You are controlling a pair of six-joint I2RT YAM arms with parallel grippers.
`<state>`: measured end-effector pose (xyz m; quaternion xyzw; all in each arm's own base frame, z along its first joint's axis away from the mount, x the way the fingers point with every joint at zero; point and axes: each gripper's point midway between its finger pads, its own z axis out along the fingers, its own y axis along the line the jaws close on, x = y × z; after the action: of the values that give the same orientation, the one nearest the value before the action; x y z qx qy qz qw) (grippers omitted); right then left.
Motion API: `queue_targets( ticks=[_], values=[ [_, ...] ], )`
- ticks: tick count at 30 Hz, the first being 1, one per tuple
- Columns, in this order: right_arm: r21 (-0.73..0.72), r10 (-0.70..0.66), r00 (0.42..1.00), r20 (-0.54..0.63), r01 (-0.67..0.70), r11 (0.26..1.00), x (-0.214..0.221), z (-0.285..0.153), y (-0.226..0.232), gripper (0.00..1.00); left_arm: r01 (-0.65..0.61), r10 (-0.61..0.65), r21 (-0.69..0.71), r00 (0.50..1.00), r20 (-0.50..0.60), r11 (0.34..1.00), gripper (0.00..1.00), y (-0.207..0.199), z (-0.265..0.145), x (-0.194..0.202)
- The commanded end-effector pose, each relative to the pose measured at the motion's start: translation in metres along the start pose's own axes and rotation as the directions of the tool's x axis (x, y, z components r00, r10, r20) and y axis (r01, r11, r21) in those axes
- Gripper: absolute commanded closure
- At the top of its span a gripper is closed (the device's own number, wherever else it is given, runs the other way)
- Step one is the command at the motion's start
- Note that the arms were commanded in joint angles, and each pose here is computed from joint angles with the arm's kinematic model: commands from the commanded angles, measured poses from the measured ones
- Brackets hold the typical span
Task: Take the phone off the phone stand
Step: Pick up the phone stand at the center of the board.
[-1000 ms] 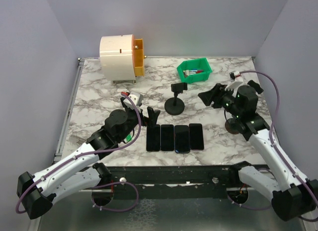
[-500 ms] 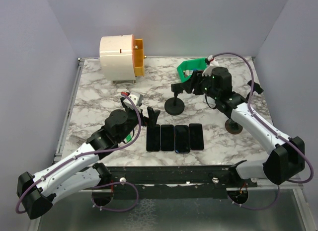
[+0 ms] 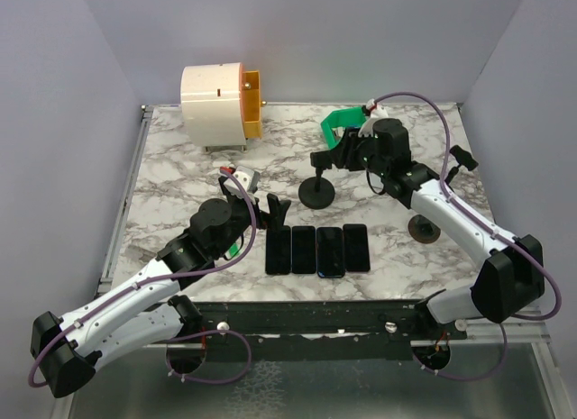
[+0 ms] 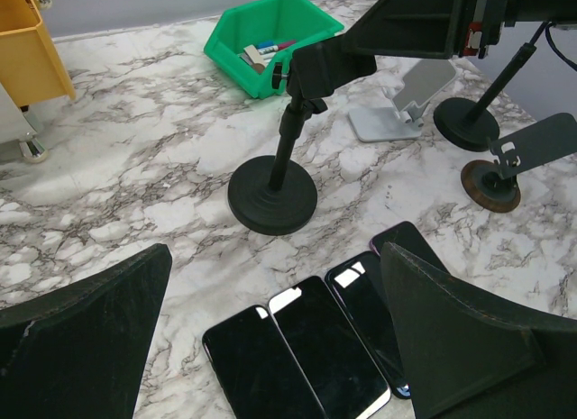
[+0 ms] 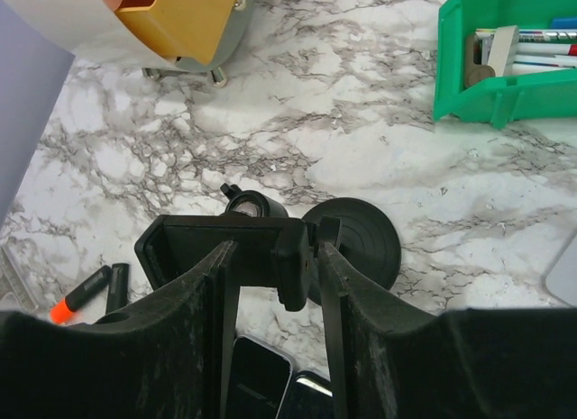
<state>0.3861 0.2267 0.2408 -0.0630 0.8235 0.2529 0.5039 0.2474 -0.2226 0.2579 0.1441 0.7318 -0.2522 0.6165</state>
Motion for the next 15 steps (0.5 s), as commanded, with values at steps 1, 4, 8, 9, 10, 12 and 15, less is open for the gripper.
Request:
queue_targets(
  ticks=[1,4,8,9,10,12,15],
  values=[
    [0.014,-0.022,0.999,-0.027,0.022,1.0,0.006,0.004,0.0,0.57,0.003,-0.003,0.018,1.0,0.029,1.0,0.01,-0.003,-0.002,-0.012],
    [0.024,-0.021,0.999,-0.027,0.022,0.999,0.007,0.005,-0.002,0.62,0.003,-0.004,0.019,1.0,0.03,1.0,0.01,-0.003,-0.002,-0.013],
    [0.043,-0.023,0.999,-0.026,0.024,0.999,0.007,0.004,-0.006,0.7,0.004,-0.004,0.02,0.999,0.031,1.0,0.01,-0.003,-0.002,-0.013],
    [0.045,-0.024,0.999,-0.023,0.025,0.999,0.006,0.003,-0.006,0.73,0.003,-0.004,0.019,1.0,0.03,1.0,0.01,-0.003,-0.002,-0.013],
    [0.049,-0.026,0.999,-0.019,0.027,0.998,0.005,0.002,-0.007,0.75,0.005,-0.005,0.02,0.999,0.032,1.0,0.01,-0.004,-0.002,-0.013],
    [0.052,-0.032,0.999,-0.01,0.032,0.998,0.002,0.001,-0.007,0.79,0.005,-0.005,0.021,1.0,0.029,1.0,0.01,-0.004,-0.002,-0.012],
    [0.075,-0.039,0.999,0.006,0.038,0.996,-0.002,-0.001,-0.01,0.87,0.007,-0.008,0.023,1.0,0.03,1.0,0.01,-0.004,-0.002,-0.012]
  ],
)
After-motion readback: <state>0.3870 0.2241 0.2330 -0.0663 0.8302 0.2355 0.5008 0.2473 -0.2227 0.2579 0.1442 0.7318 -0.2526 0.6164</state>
